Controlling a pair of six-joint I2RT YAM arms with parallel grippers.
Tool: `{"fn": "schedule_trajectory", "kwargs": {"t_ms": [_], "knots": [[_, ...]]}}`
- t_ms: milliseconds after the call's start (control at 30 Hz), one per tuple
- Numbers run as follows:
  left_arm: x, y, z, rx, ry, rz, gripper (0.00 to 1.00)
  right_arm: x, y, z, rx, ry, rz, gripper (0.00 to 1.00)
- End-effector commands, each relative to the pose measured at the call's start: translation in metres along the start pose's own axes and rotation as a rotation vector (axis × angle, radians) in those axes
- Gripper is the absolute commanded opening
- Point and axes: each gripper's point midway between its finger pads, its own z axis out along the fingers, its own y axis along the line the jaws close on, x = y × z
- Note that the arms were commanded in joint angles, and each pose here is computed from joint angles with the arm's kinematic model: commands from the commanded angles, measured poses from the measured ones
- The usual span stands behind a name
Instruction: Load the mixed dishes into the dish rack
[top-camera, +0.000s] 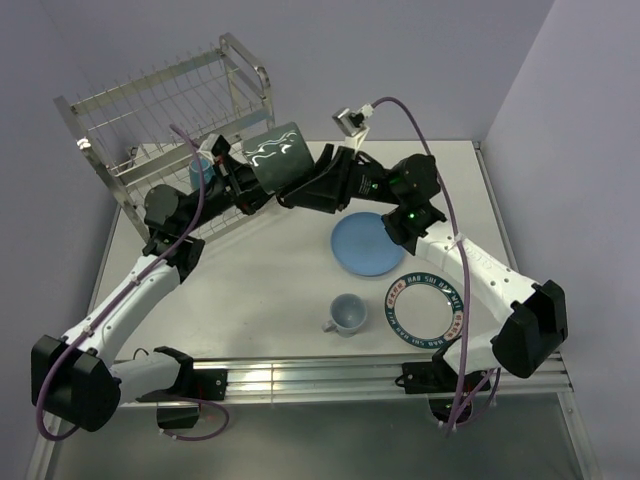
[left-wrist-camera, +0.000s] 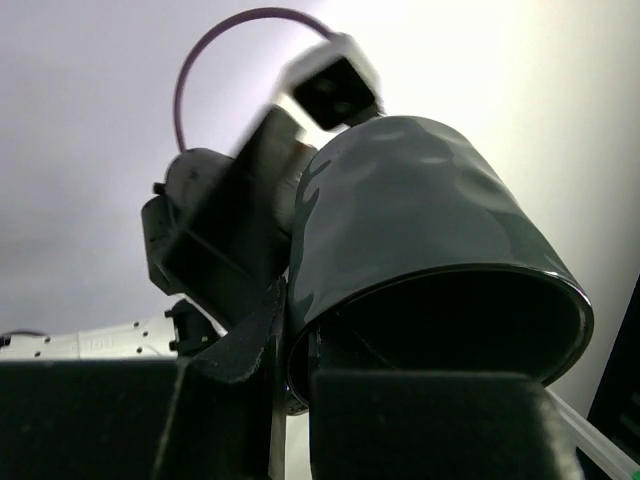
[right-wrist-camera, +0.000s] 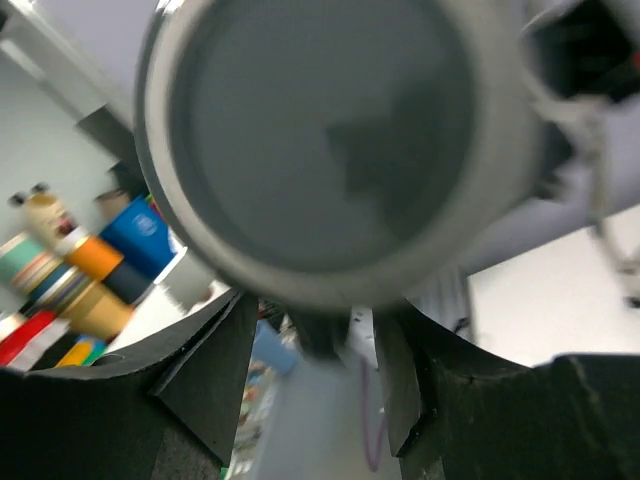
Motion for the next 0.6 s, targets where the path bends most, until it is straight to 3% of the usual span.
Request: {"fn": "schedule_trajectory", "kwargs": {"t_ms": [0,200,300,400,533,567], "knots": [[0.009,-0.01,0.008,0.036,0.04,0.05,0.0,-0.002,0.045,0.013,-0.134,0.001,-0.064,0.57],[0.009,-0.006,0.009,0.035,0.041,0.048,0.0,-0.005,0.053,0.015,-0.134,-0.004,-0.069,0.55],[0.01,-0.007,0.011,0.038,0.049,0.05,0.0,-0.001,0.046,0.021,-0.135,0.007,-0.046,0.39],[0.013,-0.01,0.011,0.045,0.056,0.052,0.0,0.0,0.042,0.027,-0.13,0.009,-0.034,0.02],[0.018,-0.01,0.009,0.035,0.07,0.064,0.01,-0.001,0.037,0.029,-0.061,-0.008,-0.067,0.0],[0.018,-0.008,0.008,0.01,0.067,0.081,0.07,0.001,0.029,0.028,-0.021,-0.005,-0.093,0.0]]}}
